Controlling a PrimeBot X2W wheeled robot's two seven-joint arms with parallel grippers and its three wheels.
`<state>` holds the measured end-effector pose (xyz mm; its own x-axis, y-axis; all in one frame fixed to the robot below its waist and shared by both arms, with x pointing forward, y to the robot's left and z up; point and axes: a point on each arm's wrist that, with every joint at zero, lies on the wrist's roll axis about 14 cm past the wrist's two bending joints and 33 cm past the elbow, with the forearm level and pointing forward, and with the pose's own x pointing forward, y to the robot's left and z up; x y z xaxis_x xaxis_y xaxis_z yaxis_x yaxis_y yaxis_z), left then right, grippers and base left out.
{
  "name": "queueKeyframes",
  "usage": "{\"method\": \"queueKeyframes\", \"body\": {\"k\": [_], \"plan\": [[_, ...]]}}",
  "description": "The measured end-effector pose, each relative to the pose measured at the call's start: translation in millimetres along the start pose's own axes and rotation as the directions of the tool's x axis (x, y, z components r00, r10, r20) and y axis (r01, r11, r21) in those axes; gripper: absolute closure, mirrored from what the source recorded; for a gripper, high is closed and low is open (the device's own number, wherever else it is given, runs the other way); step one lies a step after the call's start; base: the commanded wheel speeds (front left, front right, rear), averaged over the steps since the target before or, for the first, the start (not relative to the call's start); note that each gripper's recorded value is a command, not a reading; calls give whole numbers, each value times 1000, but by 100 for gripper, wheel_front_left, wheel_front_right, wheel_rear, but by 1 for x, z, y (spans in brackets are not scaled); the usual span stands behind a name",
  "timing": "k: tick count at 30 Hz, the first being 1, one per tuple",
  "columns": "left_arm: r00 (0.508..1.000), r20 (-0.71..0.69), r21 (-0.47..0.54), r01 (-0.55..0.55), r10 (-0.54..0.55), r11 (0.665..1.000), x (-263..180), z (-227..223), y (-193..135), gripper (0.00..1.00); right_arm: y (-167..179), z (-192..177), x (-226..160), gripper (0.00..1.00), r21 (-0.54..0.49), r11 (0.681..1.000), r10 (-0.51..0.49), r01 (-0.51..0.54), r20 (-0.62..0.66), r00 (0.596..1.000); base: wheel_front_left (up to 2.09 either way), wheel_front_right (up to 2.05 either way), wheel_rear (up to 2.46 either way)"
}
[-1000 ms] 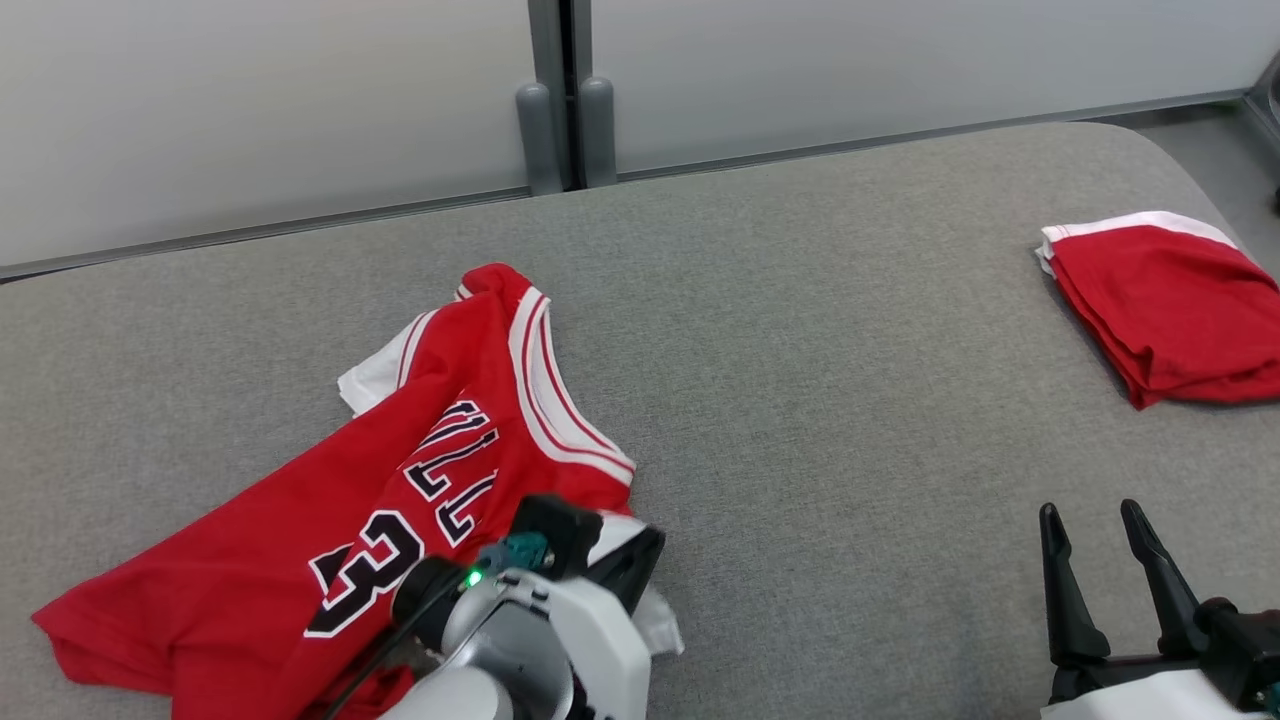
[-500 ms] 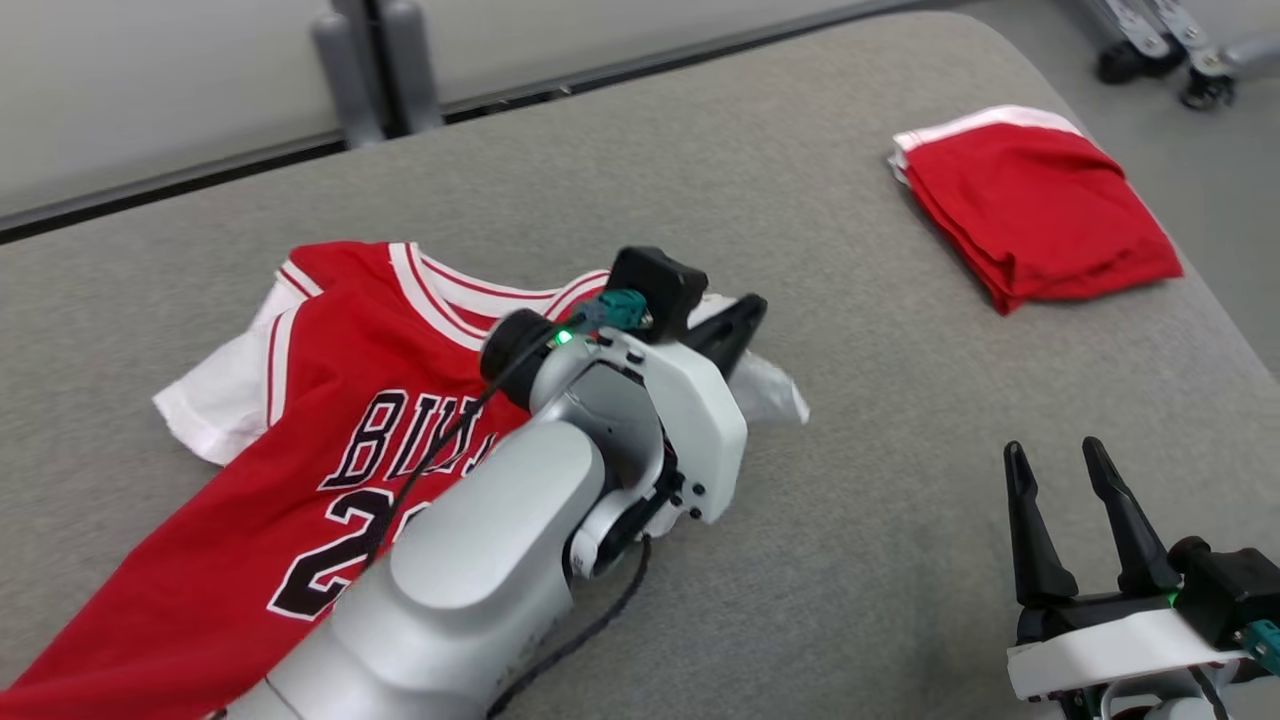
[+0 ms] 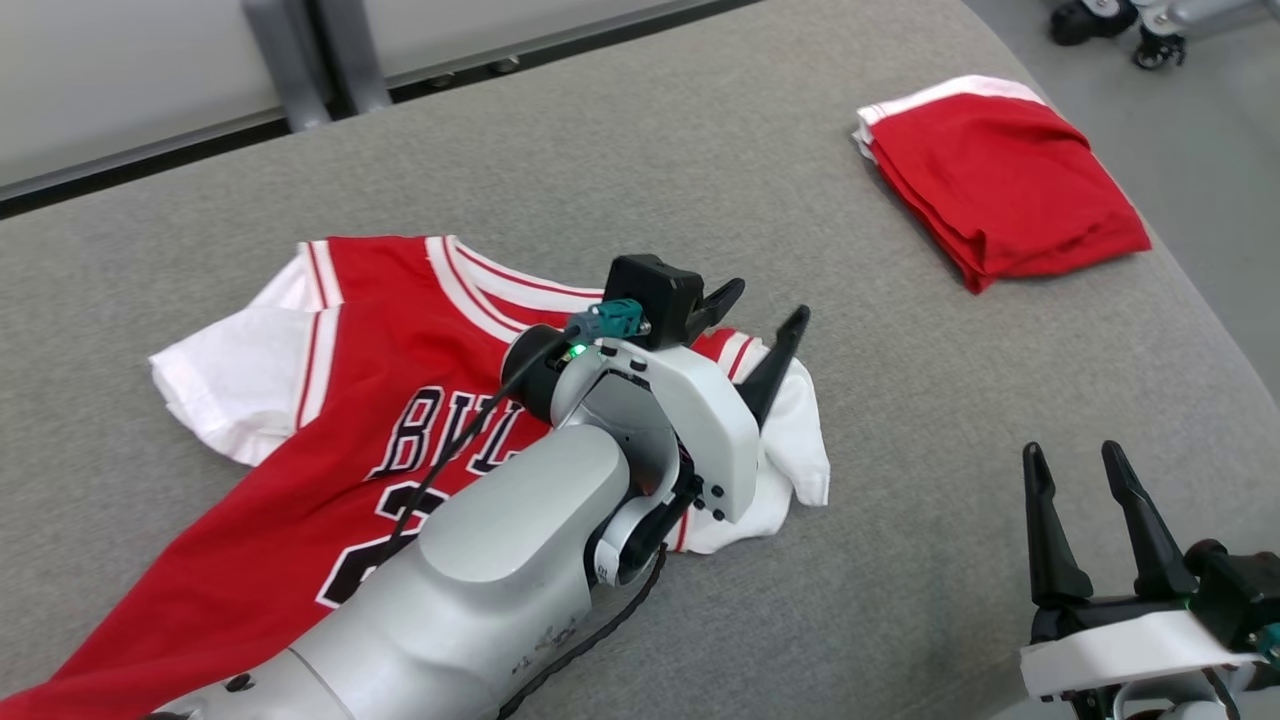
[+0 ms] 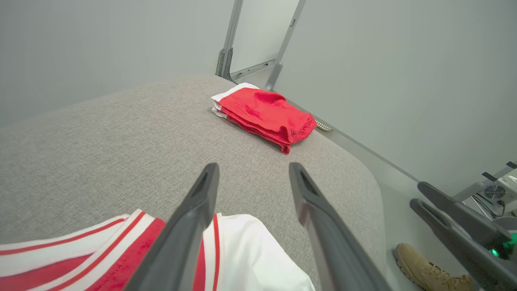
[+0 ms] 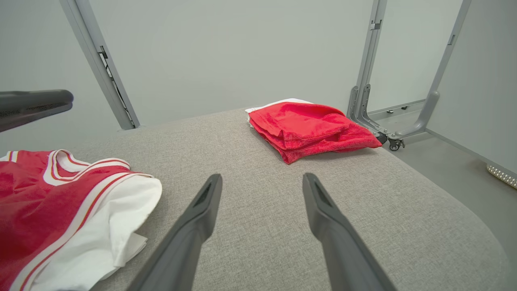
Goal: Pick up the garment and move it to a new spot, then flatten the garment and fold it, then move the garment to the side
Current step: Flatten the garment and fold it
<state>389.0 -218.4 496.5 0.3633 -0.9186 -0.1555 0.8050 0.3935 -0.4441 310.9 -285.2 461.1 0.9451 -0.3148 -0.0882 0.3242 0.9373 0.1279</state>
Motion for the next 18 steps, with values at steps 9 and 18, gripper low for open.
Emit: {"method": "queueKeyframes", "body": {"k": [9,18], "plan": [[988,11,29,-154,154,988,-59,-14,32,0,12,4,-4,0,-6,999,53,-52,23,998,0,0,0],[823,-29,-59,-568,567,821,-203,-56,102,0,38,6,-12,0,-10,989,149,-149,41,988,0,0,0]]}}
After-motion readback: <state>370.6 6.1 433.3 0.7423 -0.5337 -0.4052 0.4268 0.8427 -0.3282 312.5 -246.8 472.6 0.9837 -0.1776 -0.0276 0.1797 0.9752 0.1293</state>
